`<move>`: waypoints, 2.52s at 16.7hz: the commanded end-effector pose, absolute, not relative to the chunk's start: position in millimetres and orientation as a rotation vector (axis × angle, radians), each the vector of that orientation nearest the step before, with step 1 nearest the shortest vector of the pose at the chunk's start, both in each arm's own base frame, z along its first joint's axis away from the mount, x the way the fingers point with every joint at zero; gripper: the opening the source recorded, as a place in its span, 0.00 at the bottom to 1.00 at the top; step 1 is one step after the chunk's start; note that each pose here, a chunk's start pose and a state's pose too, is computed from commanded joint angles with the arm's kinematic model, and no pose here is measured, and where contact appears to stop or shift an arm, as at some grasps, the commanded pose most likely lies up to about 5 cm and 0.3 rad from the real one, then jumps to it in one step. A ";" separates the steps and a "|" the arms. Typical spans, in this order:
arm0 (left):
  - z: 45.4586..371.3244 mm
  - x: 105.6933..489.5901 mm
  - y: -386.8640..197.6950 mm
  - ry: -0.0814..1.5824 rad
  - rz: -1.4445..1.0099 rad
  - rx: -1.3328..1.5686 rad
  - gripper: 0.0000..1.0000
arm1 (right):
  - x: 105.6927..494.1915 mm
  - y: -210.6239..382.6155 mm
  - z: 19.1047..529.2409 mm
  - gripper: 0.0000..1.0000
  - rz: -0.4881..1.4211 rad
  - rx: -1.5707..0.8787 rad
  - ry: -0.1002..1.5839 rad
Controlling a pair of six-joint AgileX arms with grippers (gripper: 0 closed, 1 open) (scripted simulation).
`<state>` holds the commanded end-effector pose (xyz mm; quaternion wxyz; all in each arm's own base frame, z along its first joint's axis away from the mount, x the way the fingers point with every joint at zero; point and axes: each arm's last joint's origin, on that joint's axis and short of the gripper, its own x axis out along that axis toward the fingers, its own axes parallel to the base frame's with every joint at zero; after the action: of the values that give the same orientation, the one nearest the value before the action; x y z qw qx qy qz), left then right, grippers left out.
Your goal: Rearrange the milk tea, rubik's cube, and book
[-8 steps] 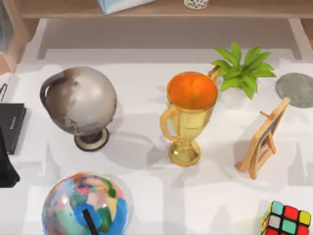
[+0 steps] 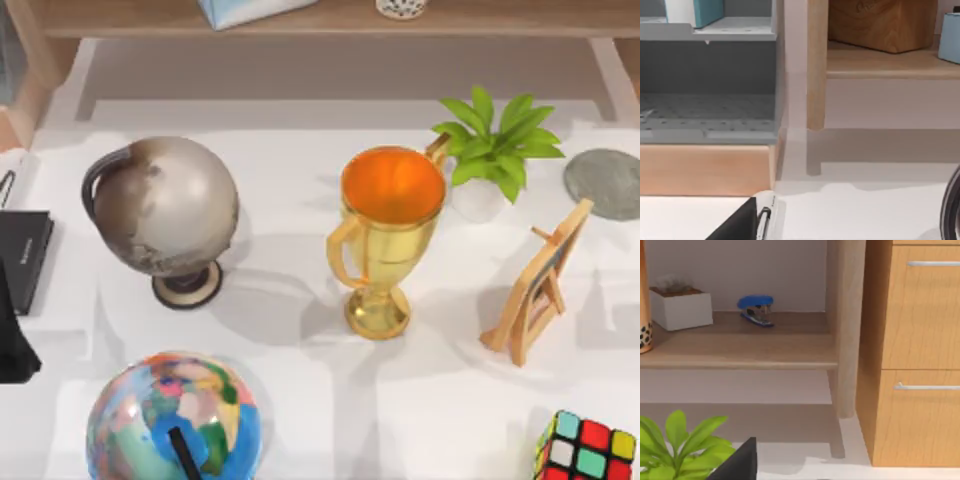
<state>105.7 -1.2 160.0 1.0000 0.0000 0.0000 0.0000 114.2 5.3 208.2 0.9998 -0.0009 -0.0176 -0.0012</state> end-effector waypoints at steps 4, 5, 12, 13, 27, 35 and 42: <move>160.0 105.7 -1.2 0.000 0.000 0.000 1.00 | 150.8 20.5 260.6 1.00 -0.008 -0.005 -0.025; 160.0 105.7 -1.2 0.000 0.000 0.000 1.00 | 166.5 27.3 271.4 1.00 -0.010 -0.008 -0.013; 160.0 105.7 -1.2 0.000 0.000 0.000 1.00 | 292.0 112.3 304.1 1.00 -0.015 -0.014 0.000; 160.0 105.7 -1.2 0.000 0.000 0.000 1.00 | 308.3 128.3 300.8 1.00 -0.015 -0.014 0.000; 160.0 105.7 -1.2 0.000 0.000 0.000 1.00 | 391.1 251.8 227.9 1.00 -0.016 -0.010 0.001; 160.0 105.7 -1.2 0.000 0.000 0.000 1.00 | 421.0 253.9 228.2 1.00 -0.016 -0.010 0.001; 160.0 105.7 -1.2 0.000 0.000 0.000 1.00 | 469.8 250.8 227.9 1.00 -0.016 -0.010 0.001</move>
<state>105.7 -1.2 160.0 1.0000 0.0000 0.0000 0.0000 469.8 250.8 227.9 1.0000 -0.0050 0.0005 -0.0081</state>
